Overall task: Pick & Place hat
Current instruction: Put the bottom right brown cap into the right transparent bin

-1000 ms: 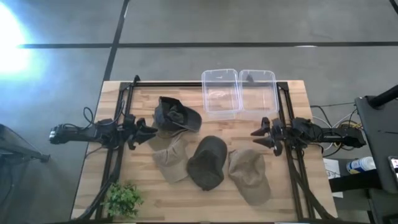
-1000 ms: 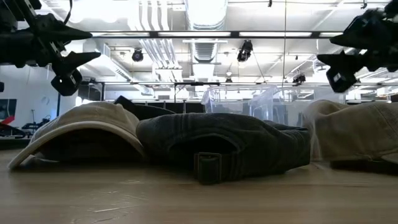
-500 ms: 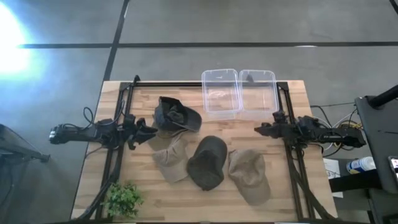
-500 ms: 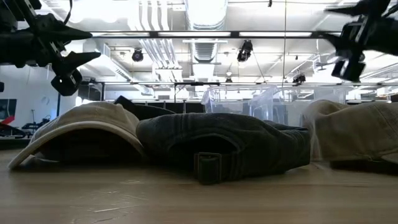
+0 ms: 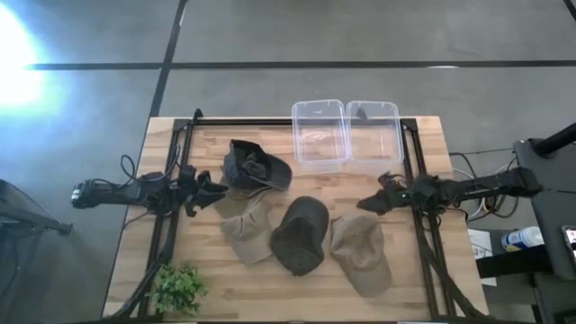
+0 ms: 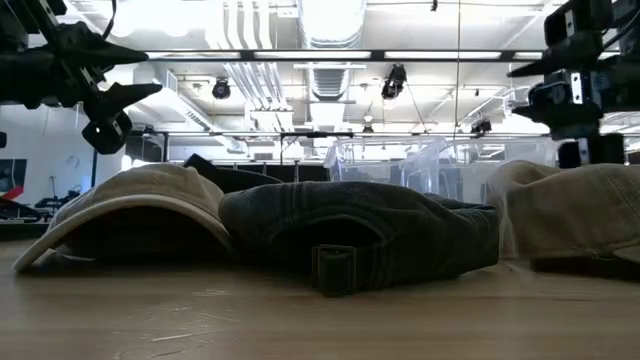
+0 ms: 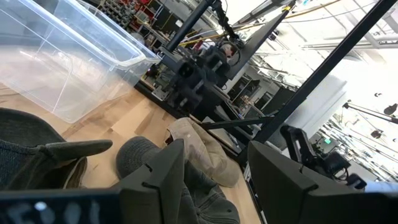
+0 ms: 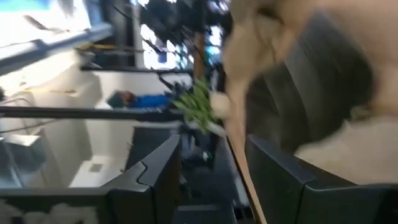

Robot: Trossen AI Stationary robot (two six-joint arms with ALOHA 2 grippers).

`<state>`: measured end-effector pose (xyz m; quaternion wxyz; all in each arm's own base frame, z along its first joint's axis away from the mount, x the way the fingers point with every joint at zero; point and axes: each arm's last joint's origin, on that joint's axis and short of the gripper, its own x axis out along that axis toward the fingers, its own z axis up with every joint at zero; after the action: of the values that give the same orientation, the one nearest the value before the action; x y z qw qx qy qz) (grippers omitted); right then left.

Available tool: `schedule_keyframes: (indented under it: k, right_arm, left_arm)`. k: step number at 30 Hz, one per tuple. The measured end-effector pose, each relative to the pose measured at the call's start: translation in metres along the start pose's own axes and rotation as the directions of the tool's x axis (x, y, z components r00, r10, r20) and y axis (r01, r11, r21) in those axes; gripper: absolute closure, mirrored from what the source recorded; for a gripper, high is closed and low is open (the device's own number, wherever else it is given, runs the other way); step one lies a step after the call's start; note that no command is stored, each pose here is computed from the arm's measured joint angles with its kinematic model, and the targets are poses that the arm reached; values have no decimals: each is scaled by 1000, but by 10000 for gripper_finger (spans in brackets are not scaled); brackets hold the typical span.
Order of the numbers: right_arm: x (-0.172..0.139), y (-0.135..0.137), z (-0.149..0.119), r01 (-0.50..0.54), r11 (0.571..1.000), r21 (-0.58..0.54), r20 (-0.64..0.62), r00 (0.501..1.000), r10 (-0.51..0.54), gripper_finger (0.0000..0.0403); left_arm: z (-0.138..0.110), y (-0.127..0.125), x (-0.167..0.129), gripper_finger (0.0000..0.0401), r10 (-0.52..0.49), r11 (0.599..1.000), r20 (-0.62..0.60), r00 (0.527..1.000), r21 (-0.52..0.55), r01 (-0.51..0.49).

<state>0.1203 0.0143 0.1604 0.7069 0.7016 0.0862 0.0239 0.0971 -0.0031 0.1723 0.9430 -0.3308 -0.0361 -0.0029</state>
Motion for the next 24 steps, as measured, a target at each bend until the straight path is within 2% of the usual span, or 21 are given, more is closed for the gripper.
schedule_keyframes:
  k: [6, 11, 18, 24]
  right_arm:
    - [9, 13, -20, 71, 996, 63, -154, 986, -60, 229]
    - [16, 24, -39, 287, 949, 129, -265, 932, -246, 229]
    - [33, 48, -74, 569, 819, 75, -366, 780, -508, 229]
    - [49, 58, -107, 753, 656, -55, -365, 597, -715, 229]
  left_arm:
    - [0, 0, 0, 229, 0, 1000, 0, 1000, 0, 0]
    - [0, 0, 0, 229, -1, 1000, 0, 1000, 0, 1]
    - [0, 0, 0, 229, 0, 1000, 0, 1000, 0, 0]
    - [0, 0, 0, 229, 0, 1000, 0, 1000, 0, 0]
